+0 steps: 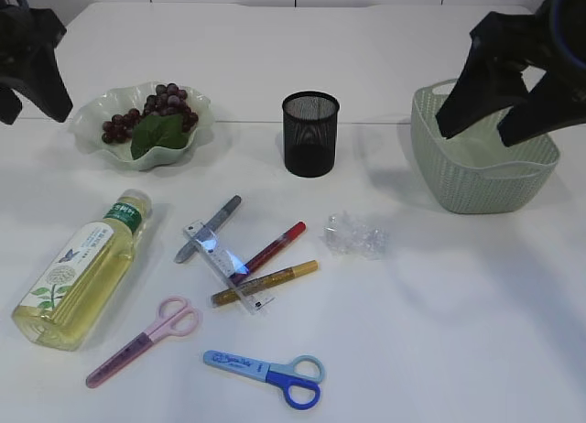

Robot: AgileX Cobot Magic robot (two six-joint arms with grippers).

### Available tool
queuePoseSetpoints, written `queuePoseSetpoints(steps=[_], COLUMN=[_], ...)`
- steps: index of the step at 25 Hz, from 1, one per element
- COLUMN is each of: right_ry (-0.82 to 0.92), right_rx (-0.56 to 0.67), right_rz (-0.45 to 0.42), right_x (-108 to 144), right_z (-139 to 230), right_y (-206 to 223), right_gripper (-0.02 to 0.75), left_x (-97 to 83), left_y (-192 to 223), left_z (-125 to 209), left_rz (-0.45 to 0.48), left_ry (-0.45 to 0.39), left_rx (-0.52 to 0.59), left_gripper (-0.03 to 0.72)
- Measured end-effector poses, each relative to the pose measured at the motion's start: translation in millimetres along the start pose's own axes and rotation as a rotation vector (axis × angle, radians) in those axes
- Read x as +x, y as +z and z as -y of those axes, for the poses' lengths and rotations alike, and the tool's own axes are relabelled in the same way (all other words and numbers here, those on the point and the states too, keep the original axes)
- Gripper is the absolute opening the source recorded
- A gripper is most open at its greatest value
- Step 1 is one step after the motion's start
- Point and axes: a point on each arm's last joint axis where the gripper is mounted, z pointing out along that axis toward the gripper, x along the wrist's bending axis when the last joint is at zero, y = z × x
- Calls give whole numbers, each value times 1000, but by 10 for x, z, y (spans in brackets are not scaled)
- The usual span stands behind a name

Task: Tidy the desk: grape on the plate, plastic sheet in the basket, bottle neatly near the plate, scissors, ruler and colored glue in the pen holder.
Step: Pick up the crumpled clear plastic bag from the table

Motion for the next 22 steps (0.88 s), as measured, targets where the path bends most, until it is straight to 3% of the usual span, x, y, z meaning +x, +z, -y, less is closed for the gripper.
queuePoseSetpoints(steps=[4,10,17,22], right_ry=[6,-35,-157,-120], right_rx=[16,16,145,166], right_rz=[4,22,193,261], right_x=[-11,-29,228,267], right_z=[5,-9,-151,-467], right_y=[20,52,420,711], right_gripper=[578,578,578,578], left_x=[-22,-63,-78,-86], left_y=[-32,-157,-267,-345], left_z=[11,50,85,113], left_rz=[21,55,62,65], left_ry=[-17,-26,-22,-19], left_rx=[-5,-33,-62,-82], left_gripper=[464,470,470,471])
